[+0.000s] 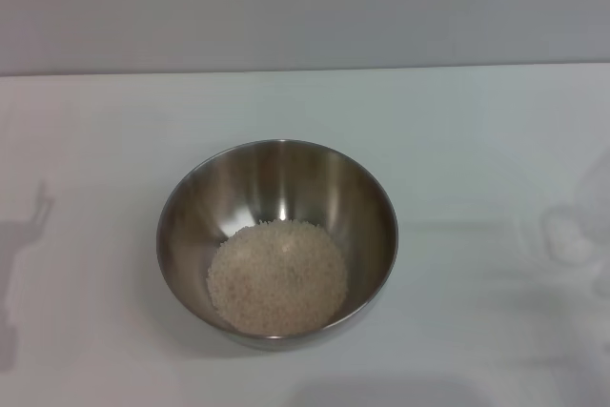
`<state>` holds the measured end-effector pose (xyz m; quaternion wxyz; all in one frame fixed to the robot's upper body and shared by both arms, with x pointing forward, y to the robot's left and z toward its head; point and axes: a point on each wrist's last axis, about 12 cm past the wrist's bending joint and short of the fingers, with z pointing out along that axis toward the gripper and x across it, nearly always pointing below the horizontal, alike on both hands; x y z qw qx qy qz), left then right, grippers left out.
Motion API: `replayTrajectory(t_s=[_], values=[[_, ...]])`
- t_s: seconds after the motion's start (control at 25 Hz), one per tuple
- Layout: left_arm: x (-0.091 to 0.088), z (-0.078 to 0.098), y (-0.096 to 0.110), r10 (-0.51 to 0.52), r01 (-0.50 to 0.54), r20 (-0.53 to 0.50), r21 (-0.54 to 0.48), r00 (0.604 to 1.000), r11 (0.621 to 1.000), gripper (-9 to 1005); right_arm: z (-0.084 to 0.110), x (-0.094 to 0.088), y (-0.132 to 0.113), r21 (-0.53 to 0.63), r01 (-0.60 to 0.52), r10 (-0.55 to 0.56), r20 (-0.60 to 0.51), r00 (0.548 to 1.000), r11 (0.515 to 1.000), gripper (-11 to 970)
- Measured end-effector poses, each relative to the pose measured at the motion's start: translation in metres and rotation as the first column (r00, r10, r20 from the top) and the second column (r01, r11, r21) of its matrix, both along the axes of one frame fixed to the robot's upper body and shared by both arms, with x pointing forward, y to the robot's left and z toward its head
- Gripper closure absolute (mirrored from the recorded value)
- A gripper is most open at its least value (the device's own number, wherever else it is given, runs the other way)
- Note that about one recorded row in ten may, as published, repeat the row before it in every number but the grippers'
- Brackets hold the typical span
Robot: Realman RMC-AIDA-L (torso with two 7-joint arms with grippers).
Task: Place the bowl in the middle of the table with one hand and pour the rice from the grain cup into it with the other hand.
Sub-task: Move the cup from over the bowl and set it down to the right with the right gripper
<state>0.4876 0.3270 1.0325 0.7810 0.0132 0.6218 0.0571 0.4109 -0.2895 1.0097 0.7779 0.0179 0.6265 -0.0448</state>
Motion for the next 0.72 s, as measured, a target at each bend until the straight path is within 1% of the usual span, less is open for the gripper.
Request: replayTrajectory(t_s=[0.04, 0.16, 0.2, 0.24, 0.36, 0.4, 0.48, 0.6, 0.72], values=[[0.000, 0.000, 0.000, 0.000, 0.000, 0.000, 0.000, 1.000, 1.000, 127, 0.000, 0.000, 0.000, 0.000, 0.000, 0.000, 0.000, 1.000, 1.000, 948], [-0.001, -0.001, -0.001, -0.006, 0.006, -0.003, 0.002, 1.000, 1.000, 127, -0.008, 0.000, -0.006, -0.012, 0.015, -0.016, -0.060, 0.998, 1.000, 948], [-0.001, -0.001, -0.001, -0.006, 0.006, -0.004, 0.002, 1.000, 1.000, 127, -0.012, 0.003, -0.009, -0.018, 0.014, -0.015, -0.100, 0.995, 1.000, 948], [-0.001, -0.001, -0.001, -0.007, 0.007, -0.005, 0.002, 1.000, 1.000, 127, -0.012, 0.003, -0.009, -0.018, 0.014, -0.015, -0.100, 0.995, 1.000, 948], [-0.002, -0.002, -0.002, -0.013, 0.013, -0.009, 0.004, 1.000, 1.000, 127, -0.017, 0.010, -0.012, -0.029, -0.005, 0.001, -0.147, 0.989, 1.000, 948], [-0.002, -0.002, -0.002, -0.014, 0.014, -0.009, 0.004, 1.000, 1.000, 127, -0.019, 0.016, -0.010, -0.031, -0.026, 0.020, -0.174, 0.985, 0.999, 948], [-0.004, -0.002, -0.002, -0.015, 0.015, -0.010, 0.002, 1.000, 1.000, 127, -0.020, 0.018, -0.008, -0.032, -0.035, 0.029, -0.181, 0.983, 0.999, 948], [-0.005, -0.003, -0.004, -0.022, 0.022, -0.011, 0.002, 1.000, 1.000, 127, -0.023, 0.025, -0.001, -0.040, -0.088, 0.077, -0.214, 0.974, 0.995, 948], [-0.005, -0.003, -0.004, -0.026, 0.026, -0.012, 0.002, 1.000, 1.000, 127, -0.024, 0.027, 0.003, -0.045, -0.116, 0.103, -0.227, 0.968, 0.992, 948]])
